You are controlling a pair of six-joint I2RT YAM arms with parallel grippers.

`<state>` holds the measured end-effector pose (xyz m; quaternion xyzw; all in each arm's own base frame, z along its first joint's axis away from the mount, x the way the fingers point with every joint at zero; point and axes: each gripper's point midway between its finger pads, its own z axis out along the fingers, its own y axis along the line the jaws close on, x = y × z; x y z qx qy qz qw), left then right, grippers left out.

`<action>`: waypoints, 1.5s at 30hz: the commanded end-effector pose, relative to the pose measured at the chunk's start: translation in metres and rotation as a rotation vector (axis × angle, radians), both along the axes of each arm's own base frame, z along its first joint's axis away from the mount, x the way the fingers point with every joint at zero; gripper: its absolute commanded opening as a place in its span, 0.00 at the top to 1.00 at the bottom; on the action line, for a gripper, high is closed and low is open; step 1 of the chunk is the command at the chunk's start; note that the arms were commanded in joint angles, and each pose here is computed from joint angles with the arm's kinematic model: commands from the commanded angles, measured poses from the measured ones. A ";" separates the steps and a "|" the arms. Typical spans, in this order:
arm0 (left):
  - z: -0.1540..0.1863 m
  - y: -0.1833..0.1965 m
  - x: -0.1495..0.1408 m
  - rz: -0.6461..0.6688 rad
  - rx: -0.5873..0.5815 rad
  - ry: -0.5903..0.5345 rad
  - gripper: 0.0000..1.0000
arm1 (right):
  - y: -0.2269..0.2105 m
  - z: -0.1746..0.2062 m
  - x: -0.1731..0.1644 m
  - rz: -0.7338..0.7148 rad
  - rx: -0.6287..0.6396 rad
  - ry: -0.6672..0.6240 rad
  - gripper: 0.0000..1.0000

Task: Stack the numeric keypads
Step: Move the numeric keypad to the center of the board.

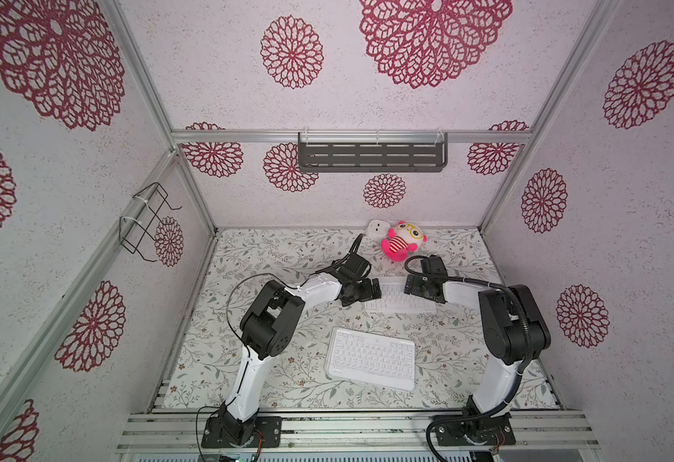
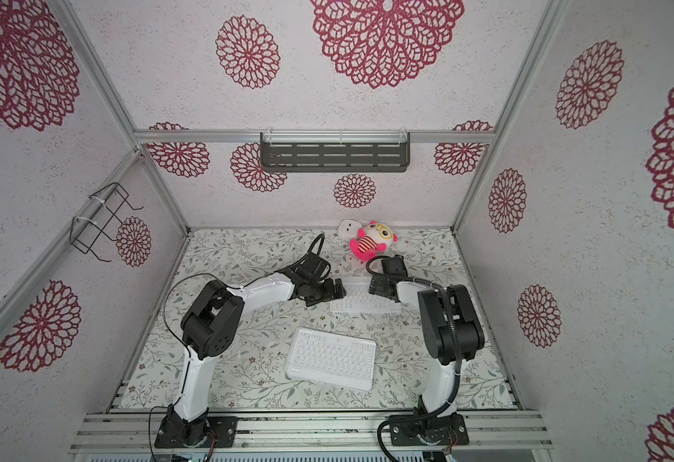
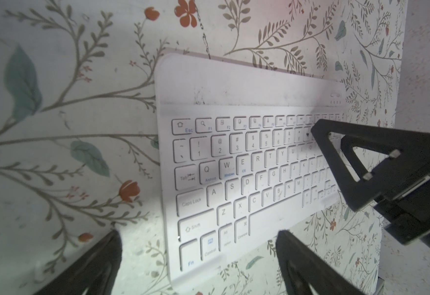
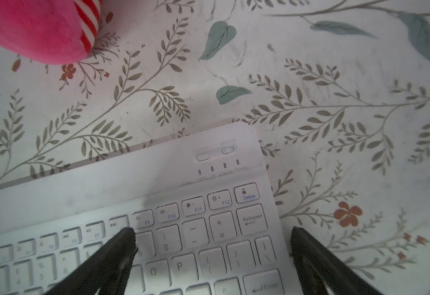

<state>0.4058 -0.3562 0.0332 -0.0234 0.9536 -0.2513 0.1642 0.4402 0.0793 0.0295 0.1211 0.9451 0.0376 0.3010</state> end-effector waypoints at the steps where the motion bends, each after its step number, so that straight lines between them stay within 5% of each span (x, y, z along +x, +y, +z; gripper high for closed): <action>1: -0.046 0.030 -0.028 0.026 0.149 0.139 0.02 | 0.022 -0.013 -0.017 0.070 0.070 0.074 0.03; 19: -0.065 0.082 -0.057 0.039 0.352 0.214 0.02 | 0.148 0.020 -0.064 0.326 0.221 0.061 0.04; 45: -0.074 0.095 -0.072 0.017 0.426 0.256 0.02 | 0.102 0.016 -0.063 0.123 0.044 0.070 0.02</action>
